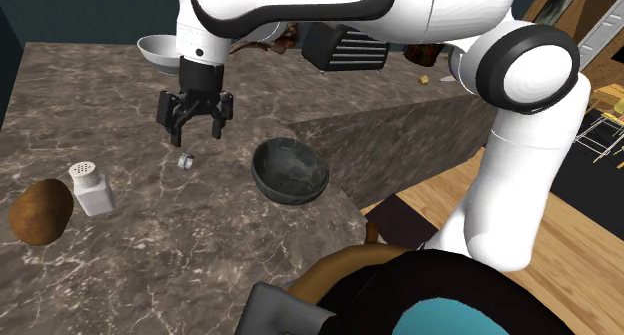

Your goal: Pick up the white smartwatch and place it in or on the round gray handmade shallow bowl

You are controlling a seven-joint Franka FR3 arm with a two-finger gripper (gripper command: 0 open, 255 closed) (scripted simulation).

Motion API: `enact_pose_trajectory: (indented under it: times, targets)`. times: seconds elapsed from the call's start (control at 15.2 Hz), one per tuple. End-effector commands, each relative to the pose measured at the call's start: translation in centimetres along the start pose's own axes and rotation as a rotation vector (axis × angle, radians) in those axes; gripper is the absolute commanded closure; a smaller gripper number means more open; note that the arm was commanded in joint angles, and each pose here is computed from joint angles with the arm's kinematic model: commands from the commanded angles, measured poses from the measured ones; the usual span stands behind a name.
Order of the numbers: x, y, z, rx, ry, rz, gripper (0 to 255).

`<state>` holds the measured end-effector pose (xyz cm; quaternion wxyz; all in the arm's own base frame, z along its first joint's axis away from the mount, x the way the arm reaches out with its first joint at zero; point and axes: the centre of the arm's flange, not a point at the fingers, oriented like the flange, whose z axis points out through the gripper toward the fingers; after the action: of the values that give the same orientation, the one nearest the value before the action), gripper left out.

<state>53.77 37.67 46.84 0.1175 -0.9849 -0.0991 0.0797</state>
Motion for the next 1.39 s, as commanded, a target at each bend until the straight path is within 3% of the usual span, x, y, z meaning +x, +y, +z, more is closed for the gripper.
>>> enact_pose_trajectory:
  times: [0.0,0.53,0.99,1.06,1.32]
  targets:
    - [1.2,-1.4,1.0,0.005,-0.006,-0.004,0]
    - [1.2,-1.4,5.0,0.005,-0.006,-0.004,0]
    - [1.2,-1.4,5.0,0.005,-0.006,-0.004,0]
    - [1.2,-1.4,5.0,0.005,-0.006,-0.004,255]
    - [1.2,-1.4,5.0,0.005,-0.006,-0.004,255]
